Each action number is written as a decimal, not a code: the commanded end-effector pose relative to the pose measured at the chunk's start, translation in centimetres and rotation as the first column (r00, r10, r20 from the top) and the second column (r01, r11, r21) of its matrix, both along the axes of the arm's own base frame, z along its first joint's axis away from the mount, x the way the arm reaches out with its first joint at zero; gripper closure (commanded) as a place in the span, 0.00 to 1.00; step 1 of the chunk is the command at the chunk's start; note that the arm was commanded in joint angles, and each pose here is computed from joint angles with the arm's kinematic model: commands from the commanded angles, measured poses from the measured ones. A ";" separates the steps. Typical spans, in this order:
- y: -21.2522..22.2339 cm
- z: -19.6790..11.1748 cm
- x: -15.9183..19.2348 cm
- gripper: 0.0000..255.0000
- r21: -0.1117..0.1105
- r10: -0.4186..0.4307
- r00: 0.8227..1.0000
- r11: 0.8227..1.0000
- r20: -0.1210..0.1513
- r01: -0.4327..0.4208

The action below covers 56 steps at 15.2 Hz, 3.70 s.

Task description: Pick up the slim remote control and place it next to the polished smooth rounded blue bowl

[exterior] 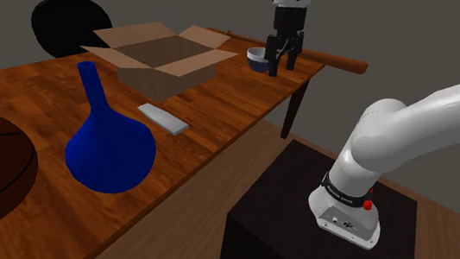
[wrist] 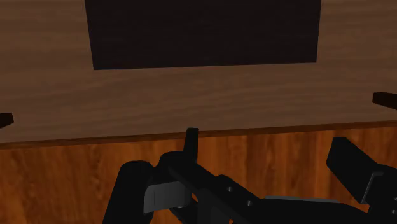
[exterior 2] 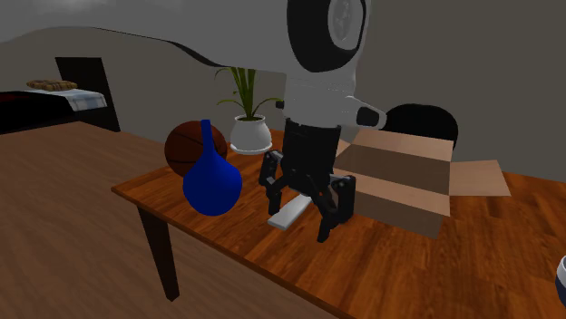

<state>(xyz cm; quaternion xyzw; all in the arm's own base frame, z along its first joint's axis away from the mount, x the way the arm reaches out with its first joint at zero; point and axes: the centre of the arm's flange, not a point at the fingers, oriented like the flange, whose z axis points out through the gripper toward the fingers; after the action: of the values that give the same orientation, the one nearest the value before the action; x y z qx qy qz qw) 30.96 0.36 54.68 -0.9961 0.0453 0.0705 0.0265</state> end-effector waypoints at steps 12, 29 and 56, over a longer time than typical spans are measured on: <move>6.9 -6.6 10.4 0.00 -0.022 0.039 0.998 0.999 0.046 -0.038; 18.1 -16.1 26.6 0.00 -0.058 0.101 0.988 0.994 0.116 -0.095; 20.5 -21.9 29.9 1.00 -0.066 0.114 0.985 0.992 0.130 -0.106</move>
<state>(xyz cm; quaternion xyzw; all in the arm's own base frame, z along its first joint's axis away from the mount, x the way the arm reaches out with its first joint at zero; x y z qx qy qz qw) 60.86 20.85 32.75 -0.9999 -0.0097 0.0040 -0.0040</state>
